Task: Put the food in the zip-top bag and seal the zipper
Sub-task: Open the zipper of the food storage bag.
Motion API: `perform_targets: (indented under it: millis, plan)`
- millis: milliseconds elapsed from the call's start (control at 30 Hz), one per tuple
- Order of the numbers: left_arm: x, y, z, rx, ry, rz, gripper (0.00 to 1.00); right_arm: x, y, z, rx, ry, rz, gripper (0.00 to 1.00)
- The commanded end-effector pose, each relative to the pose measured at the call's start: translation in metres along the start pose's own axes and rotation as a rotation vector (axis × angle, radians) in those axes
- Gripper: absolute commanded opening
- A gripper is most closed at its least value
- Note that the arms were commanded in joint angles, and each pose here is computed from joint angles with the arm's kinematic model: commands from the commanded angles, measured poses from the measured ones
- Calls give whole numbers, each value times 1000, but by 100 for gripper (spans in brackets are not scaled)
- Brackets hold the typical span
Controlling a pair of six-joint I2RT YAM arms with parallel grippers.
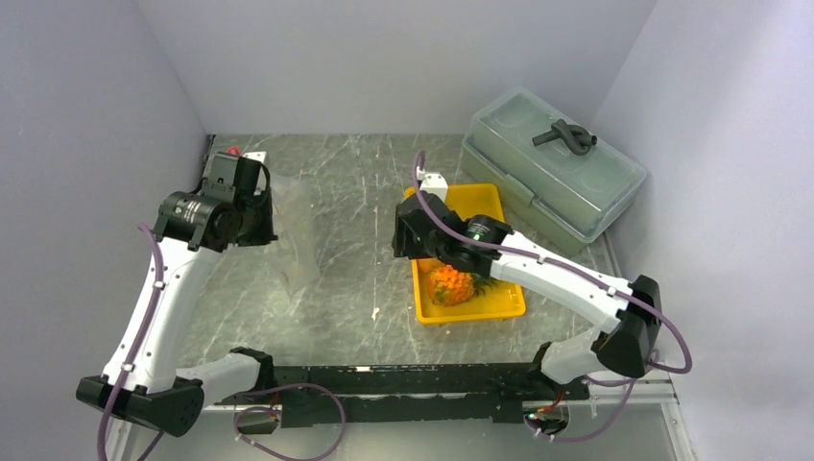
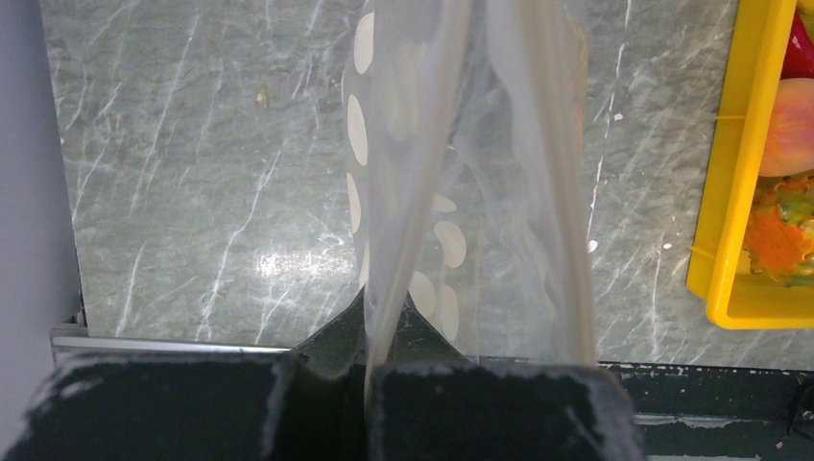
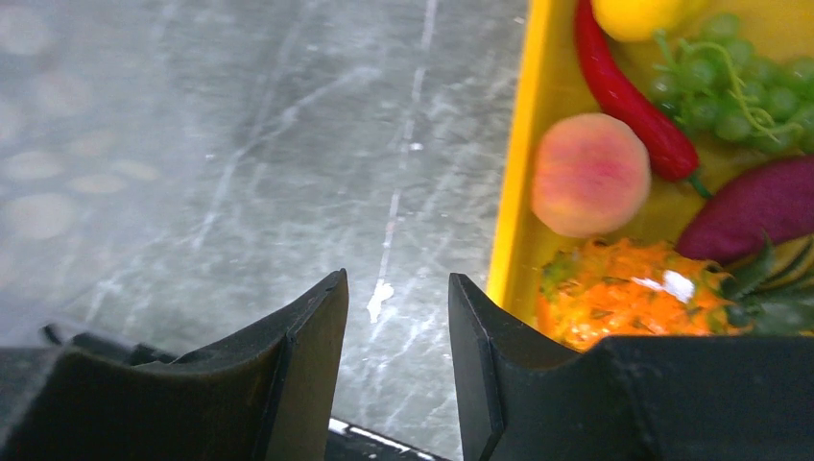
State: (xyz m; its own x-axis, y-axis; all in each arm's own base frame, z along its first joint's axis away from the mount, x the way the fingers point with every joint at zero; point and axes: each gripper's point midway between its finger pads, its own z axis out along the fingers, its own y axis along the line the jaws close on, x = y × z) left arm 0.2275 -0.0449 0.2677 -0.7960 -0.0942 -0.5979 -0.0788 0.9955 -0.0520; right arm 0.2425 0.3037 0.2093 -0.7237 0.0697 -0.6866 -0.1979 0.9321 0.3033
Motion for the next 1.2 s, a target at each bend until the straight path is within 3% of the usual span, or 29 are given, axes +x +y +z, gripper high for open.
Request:
perform_targets:
  millis: [0, 167, 333, 633, 1167]
  plan:
    - [-9, -10, -6, 13, -24, 6, 0, -39, 56, -42, -261, -81, 7, 44]
    - [-9, -23, -1, 21, -11, 17, 0, -59, 100, -79, -454, -121, 11, 31]
    - [-10, -36, 2, 18, -2, 35, 0, -74, 140, -110, -615, -141, 21, 0]
    - [-13, -54, 9, 23, 15, 43, 0, -68, 190, -124, -706, -111, -14, 0]
    - [-12, -68, 12, 51, 16, 30, 0, -24, 215, -65, -643, 18, -41, 0]
